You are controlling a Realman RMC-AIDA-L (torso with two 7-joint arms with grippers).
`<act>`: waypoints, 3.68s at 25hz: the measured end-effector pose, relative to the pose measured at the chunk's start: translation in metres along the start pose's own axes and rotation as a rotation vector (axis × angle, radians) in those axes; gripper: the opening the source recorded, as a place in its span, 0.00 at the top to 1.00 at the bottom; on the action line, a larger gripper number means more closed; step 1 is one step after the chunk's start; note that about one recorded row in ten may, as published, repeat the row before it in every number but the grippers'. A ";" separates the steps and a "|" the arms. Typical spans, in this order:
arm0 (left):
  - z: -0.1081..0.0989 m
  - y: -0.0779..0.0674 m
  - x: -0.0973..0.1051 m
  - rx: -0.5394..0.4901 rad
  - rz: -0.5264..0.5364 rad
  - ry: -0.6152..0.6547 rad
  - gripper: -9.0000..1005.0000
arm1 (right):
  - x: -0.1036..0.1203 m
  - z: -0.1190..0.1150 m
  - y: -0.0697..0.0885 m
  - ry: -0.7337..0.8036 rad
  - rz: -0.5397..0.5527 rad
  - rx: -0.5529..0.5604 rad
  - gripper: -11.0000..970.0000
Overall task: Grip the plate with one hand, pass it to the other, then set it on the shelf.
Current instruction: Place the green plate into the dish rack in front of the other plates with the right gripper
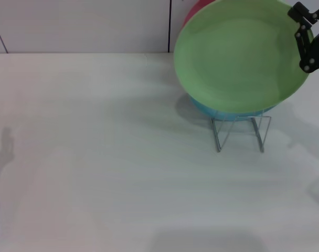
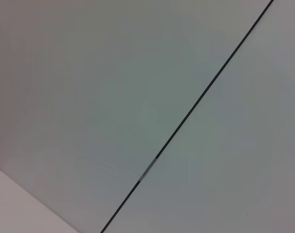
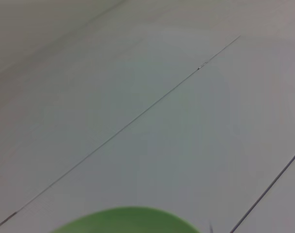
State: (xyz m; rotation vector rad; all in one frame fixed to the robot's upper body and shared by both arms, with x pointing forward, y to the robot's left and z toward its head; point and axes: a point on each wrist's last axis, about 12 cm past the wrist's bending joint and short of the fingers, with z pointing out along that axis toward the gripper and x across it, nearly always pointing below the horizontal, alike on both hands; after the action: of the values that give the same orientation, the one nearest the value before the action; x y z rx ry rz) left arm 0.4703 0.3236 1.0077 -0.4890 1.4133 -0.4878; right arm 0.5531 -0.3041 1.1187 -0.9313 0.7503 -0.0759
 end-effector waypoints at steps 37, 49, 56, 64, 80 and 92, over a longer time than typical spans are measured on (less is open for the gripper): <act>-0.002 -0.020 0.012 0.047 -0.080 -0.002 0.52 | 0.011 0.005 -0.023 -0.005 -0.175 -0.201 0.98; 0.005 -0.026 0.014 0.063 -0.094 0.002 0.52 | 0.014 0.009 -0.023 -0.008 -0.207 -0.257 0.98; 0.005 -0.026 0.015 0.061 -0.103 0.005 0.52 | 0.014 0.009 -0.021 -0.004 -0.210 -0.276 0.98; 0.004 -0.025 0.014 0.059 -0.108 0.005 0.52 | 0.012 0.009 -0.018 -0.020 -0.204 -0.272 0.98; 0.001 -0.022 0.013 0.070 -0.114 0.016 0.52 | 0.010 0.008 -0.004 -0.018 -0.183 -0.279 0.98; 0.002 -0.021 0.012 0.067 -0.112 0.018 0.52 | 0.011 0.007 -0.002 -0.003 -0.181 -0.281 0.98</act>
State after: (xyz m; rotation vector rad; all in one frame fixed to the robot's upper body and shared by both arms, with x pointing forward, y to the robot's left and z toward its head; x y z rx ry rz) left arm 0.4725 0.2995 1.0106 -0.5120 1.3875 -0.6297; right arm 0.5661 -0.3040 1.1165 -1.2663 0.6828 -0.1303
